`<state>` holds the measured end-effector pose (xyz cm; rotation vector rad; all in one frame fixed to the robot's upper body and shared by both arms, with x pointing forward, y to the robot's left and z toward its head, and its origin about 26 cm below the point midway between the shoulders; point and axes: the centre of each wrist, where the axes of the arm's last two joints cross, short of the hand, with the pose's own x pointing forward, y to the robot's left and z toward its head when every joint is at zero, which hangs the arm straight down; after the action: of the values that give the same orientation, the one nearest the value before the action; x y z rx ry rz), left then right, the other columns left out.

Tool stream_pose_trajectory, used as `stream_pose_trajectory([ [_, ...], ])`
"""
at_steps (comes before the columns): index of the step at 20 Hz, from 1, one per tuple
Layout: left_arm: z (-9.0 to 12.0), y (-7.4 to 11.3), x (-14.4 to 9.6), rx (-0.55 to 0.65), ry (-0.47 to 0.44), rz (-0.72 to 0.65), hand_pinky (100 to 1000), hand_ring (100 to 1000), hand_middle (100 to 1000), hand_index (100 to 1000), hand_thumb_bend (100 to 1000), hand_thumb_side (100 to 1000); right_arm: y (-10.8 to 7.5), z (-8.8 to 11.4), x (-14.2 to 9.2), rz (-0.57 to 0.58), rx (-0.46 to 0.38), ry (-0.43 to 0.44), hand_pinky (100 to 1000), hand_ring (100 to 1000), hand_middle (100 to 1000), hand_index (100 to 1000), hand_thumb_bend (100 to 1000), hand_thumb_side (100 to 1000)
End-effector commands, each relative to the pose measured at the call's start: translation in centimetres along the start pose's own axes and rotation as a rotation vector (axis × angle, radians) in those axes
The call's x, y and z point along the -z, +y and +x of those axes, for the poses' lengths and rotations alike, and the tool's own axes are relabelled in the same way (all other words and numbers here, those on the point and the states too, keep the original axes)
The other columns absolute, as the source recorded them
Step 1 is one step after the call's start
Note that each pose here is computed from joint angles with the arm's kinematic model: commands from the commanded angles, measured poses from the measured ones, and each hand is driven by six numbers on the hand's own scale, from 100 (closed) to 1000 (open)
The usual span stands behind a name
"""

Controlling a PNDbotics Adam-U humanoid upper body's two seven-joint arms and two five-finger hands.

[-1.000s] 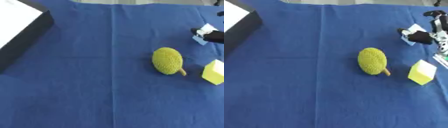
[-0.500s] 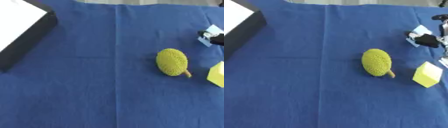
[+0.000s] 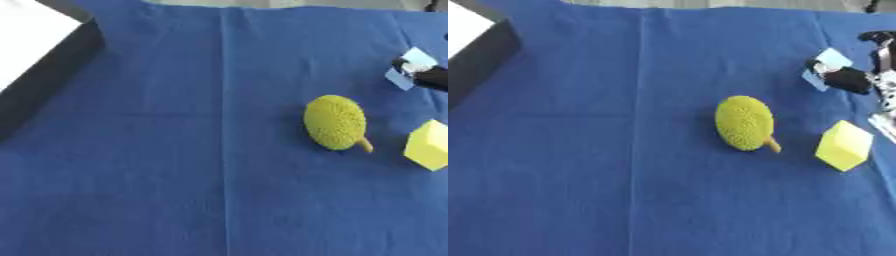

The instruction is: Pick up the objects with one hand, pass them to the other hand, and then place them into the box on the other side of the table.

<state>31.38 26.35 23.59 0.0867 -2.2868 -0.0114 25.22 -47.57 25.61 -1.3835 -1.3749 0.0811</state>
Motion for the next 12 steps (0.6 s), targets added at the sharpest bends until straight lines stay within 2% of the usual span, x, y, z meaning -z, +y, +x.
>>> stream_pose_trajectory([
  [1,0.62,0.54,0.24,0.017,-0.019,0.002,706,623,677,763,100,775,-0.73,0.58,0.35,-0.012,0.03,-0.031,659,818,926,844,584,444],
  [12,0.58,0.54,0.18,0.017,-0.012,0.0,706,623,677,763,100,784,-0.49,0.09,0.37,0.056,0.166,-0.061,628,803,924,838,550,437],
])
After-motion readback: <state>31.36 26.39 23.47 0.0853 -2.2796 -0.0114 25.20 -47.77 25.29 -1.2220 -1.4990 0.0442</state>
